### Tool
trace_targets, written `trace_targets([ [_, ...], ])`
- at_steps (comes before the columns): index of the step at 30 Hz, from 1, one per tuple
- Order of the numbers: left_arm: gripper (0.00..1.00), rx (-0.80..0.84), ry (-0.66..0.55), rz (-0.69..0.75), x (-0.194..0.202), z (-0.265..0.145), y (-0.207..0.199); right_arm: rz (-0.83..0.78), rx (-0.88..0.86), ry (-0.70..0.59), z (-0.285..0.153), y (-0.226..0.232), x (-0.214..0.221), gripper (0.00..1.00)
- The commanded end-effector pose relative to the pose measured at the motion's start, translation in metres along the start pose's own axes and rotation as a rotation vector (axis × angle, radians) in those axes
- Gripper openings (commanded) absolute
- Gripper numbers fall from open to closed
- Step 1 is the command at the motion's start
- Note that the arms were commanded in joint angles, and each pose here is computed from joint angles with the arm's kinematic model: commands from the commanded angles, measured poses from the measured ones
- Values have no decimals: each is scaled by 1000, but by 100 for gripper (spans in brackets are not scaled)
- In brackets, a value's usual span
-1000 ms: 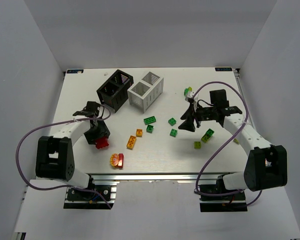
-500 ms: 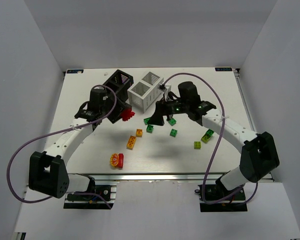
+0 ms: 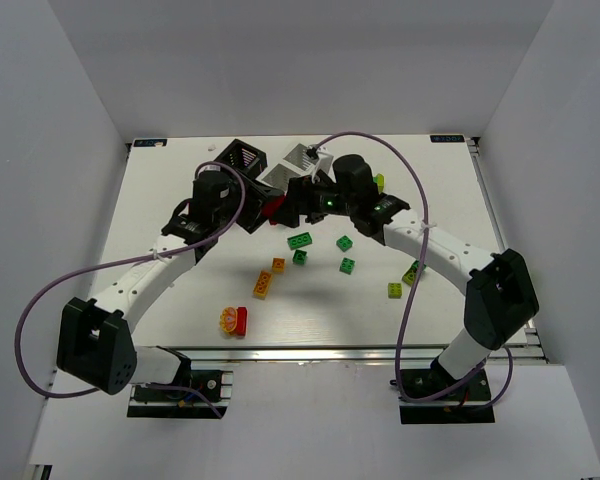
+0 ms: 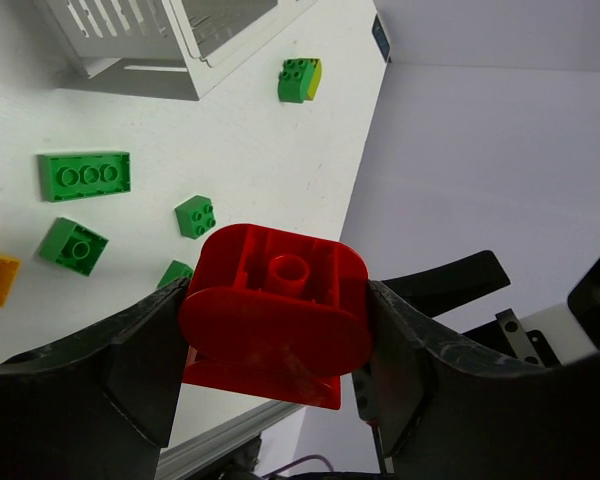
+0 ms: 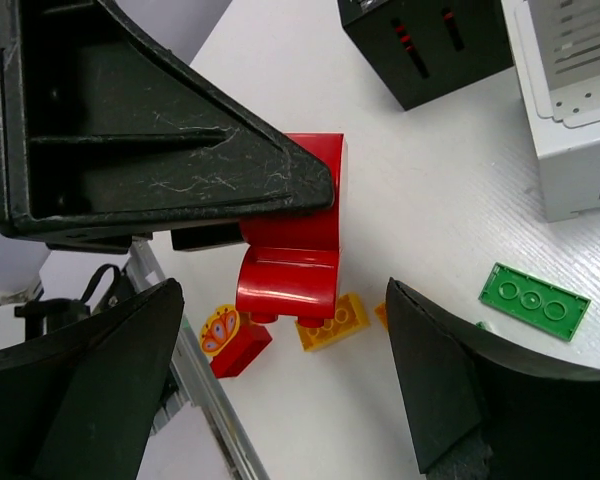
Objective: Sort the legos into containers by color
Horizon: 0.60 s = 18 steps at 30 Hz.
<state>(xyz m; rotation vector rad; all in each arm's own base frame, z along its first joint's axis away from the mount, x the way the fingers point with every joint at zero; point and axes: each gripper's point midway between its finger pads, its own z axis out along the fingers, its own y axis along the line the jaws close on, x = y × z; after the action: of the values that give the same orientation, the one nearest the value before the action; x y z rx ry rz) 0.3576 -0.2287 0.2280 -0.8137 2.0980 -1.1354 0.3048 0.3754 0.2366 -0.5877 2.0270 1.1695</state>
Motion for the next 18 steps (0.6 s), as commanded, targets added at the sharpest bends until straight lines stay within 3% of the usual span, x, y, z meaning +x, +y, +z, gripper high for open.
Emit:
trace_targets([
  [1, 0, 60, -26, -20, -4, -4, -17, -34, 31, -106, 5, 6, -33, 86],
  [18, 0, 71, -20, -45, 1, -5, -8, -103, 99, -143, 12, -14, -28, 55],
])
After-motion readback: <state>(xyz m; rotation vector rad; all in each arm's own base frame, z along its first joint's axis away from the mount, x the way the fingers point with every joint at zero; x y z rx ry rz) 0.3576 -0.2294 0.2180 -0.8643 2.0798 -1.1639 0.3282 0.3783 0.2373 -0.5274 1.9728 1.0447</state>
